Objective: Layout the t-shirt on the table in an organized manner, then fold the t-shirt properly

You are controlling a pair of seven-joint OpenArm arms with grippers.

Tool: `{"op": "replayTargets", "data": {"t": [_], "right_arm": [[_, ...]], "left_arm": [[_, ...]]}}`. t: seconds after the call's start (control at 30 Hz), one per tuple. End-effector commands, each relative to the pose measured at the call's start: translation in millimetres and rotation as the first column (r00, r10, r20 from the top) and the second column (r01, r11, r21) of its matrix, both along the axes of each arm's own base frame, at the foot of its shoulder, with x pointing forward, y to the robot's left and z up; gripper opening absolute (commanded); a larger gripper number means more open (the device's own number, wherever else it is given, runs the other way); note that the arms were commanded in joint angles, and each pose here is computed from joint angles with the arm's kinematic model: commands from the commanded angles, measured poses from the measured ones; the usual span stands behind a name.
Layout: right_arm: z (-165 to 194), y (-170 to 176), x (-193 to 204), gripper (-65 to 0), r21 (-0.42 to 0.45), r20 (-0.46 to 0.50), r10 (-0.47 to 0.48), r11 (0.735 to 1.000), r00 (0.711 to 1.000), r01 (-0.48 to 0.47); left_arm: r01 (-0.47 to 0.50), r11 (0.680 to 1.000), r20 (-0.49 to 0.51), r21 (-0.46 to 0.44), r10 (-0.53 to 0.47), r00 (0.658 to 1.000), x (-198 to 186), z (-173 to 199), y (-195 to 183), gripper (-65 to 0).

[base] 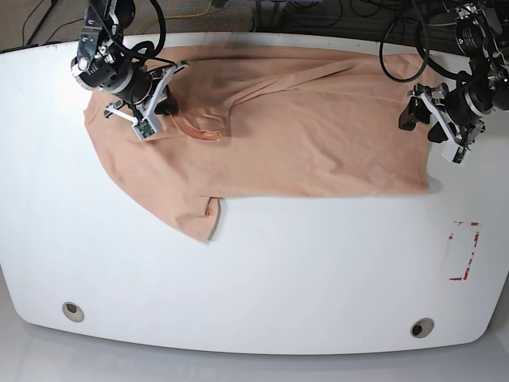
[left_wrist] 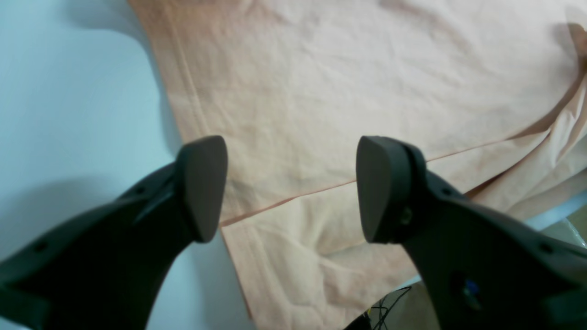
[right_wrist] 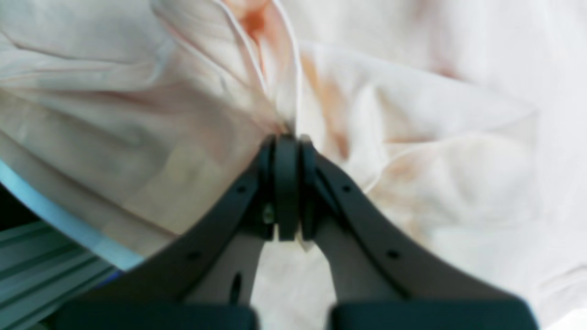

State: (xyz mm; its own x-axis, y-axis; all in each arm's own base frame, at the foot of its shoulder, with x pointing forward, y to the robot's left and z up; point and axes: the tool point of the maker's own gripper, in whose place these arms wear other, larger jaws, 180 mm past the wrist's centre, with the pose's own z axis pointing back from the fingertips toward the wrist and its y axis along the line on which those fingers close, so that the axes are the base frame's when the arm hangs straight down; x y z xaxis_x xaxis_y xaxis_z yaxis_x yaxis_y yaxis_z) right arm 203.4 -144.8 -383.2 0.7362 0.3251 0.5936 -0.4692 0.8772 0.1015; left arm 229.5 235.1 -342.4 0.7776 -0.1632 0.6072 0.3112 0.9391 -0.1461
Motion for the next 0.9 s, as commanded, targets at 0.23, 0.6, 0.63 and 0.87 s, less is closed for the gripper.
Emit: {"op": "replayTargets", "data": {"t": [0.23, 0.6, 0.63, 0.87], "right_arm": [[28.6, -0.6, 37.8, -63.7, 0.0, 0.125, 0.008, 1.0, 0.992, -0.008], [42.8, -13.1, 66.7, -53.0, -0.093, 0.155, 0.009, 0.996, 0.988, 0.005], [43.2, -13.5, 67.7, -50.9, -0.097, 0.155, 0.009, 0.995, 0.988, 0.007], [49.0, -16.2, 75.2, -19.3, -0.108, 0.171, 0.003, 0.994, 0.985, 0.015]], "left_arm": [[0.006, 1.0, 0.04, 0.007, -0.006, 0.999, 6.7, 10.4, 2.3, -24.7], [0.006, 1.0, 0.04, 0.009, -0.006, 0.999, 6.7, 10.6, 2.7, -24.7], [0.006, 1.0, 0.04, 0.009, -0.006, 0.999, 6.7, 10.6, 2.7, -24.7], [0.007, 1.0, 0.04, 0.008, -0.008, 0.999, 6.7, 10.4, 2.3, -24.7]]}}
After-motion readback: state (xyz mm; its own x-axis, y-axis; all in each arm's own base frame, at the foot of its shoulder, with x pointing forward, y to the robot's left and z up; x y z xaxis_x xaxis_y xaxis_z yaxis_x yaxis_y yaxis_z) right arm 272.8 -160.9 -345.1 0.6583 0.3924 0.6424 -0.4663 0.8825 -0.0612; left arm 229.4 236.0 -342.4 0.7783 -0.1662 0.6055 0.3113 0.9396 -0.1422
